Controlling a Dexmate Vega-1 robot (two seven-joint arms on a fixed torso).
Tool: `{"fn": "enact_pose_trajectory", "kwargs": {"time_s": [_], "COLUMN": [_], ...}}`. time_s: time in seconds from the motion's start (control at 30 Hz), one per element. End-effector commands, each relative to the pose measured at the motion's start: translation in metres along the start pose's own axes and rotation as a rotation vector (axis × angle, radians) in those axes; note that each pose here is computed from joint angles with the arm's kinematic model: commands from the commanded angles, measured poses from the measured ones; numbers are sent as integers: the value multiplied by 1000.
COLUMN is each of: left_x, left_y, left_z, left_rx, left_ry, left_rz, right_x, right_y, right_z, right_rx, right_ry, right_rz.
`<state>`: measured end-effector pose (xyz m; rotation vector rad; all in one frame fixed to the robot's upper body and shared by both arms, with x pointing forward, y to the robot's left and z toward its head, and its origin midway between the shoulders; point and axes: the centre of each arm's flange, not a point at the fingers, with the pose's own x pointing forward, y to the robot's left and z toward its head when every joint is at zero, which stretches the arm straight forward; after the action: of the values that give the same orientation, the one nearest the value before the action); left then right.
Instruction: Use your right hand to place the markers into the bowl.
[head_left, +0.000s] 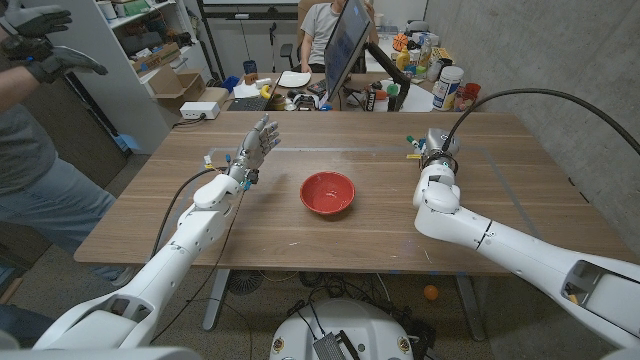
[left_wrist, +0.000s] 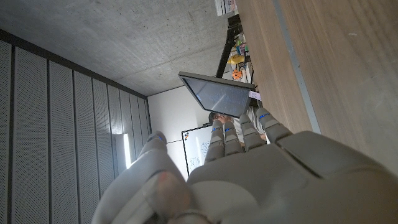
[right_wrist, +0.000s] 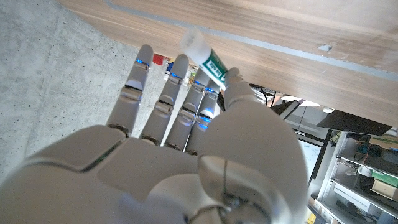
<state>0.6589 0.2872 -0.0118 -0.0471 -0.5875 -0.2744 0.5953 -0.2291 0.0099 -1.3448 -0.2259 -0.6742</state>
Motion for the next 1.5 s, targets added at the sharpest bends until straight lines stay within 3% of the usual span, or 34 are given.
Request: {"fn": "enact_pose_trajectory", "kwargs": {"time_s": [0.03,0.2,1.07,1.5], "left_x": [2,3,0,0], "left_y": [0,-1,-6,-5], "left_z": [1,2,4,5], "left_rx": [-1,3,-1,6], "left_ry": [0,-1,-14,-18], "left_rz": [-13,-21,-24,-24], "right_x": [-29,-42,-93,-111], "right_y": [-17,-23,-40,-39], "right_z": [4,9,18,34], "right_rx": [9,-22,37,63], "right_ry": [-40,-72,-233,-343], "right_rz": [-23,-44,-40,-17]}}
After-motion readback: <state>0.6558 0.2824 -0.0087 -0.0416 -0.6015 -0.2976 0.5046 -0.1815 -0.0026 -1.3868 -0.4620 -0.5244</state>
